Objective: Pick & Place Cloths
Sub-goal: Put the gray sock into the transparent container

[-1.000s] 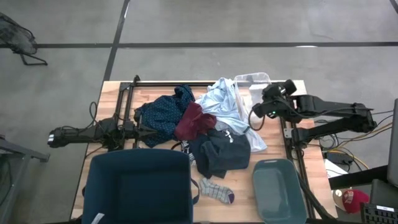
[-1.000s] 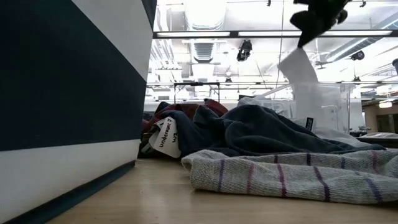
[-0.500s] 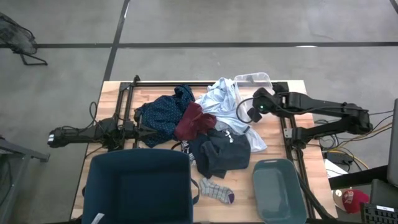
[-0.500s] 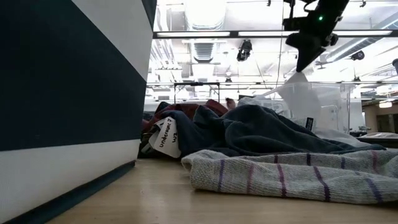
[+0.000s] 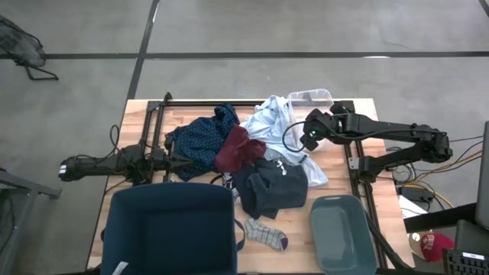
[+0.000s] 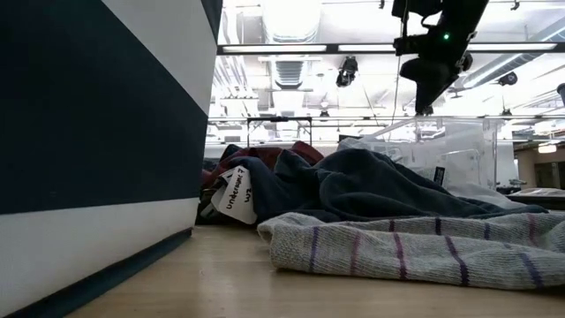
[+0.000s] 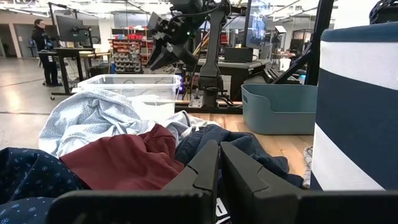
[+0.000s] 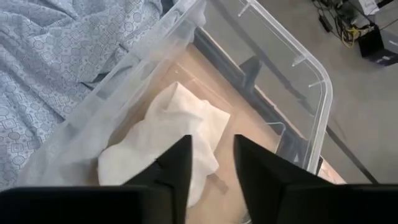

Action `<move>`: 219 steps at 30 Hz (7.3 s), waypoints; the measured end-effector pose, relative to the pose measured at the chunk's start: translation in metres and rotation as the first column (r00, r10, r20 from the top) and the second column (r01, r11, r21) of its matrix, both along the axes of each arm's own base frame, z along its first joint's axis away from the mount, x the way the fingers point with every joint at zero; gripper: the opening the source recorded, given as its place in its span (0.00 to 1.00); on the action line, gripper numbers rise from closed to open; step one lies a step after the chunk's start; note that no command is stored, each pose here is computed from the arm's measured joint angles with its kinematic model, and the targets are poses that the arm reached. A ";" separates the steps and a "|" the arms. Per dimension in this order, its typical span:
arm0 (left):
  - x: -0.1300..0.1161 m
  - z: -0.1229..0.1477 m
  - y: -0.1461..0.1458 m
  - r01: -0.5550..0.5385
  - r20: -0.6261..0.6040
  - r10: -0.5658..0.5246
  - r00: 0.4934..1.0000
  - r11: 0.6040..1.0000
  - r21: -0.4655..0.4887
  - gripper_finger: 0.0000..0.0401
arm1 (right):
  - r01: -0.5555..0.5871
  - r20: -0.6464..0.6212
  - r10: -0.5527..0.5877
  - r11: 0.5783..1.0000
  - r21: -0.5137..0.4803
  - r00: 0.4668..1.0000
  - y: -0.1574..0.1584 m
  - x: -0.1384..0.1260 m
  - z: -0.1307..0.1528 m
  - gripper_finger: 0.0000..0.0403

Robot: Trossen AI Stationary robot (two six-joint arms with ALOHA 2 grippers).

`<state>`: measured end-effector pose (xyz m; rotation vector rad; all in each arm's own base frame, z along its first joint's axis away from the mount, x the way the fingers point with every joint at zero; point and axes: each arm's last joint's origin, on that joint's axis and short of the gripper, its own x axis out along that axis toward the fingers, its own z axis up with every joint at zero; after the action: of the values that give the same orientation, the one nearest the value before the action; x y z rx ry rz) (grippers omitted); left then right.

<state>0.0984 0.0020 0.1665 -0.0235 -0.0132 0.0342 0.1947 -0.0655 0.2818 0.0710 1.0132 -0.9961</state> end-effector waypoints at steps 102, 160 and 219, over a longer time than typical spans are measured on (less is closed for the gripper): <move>0.000 0.000 0.000 0.000 -0.005 0.000 1.000 1.000 0.000 0.06 | -0.721 -0.013 0.788 0.569 0.396 0.615 0.305 0.156 -0.136 0.04; 0.000 -0.001 0.000 0.000 -0.006 0.000 1.000 1.000 0.000 0.06 | -0.354 0.068 0.390 0.887 -0.296 0.918 0.204 0.047 0.065 0.03; 0.000 0.000 0.000 0.000 -0.006 0.000 1.000 1.000 0.000 0.06 | 0.201 0.014 -0.205 0.937 -0.284 0.979 0.013 -0.004 -0.018 0.06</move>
<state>0.0988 0.0020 0.1660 -0.0235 -0.0071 0.0341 0.1911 -0.0529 0.2642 -0.0723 0.8792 -1.3259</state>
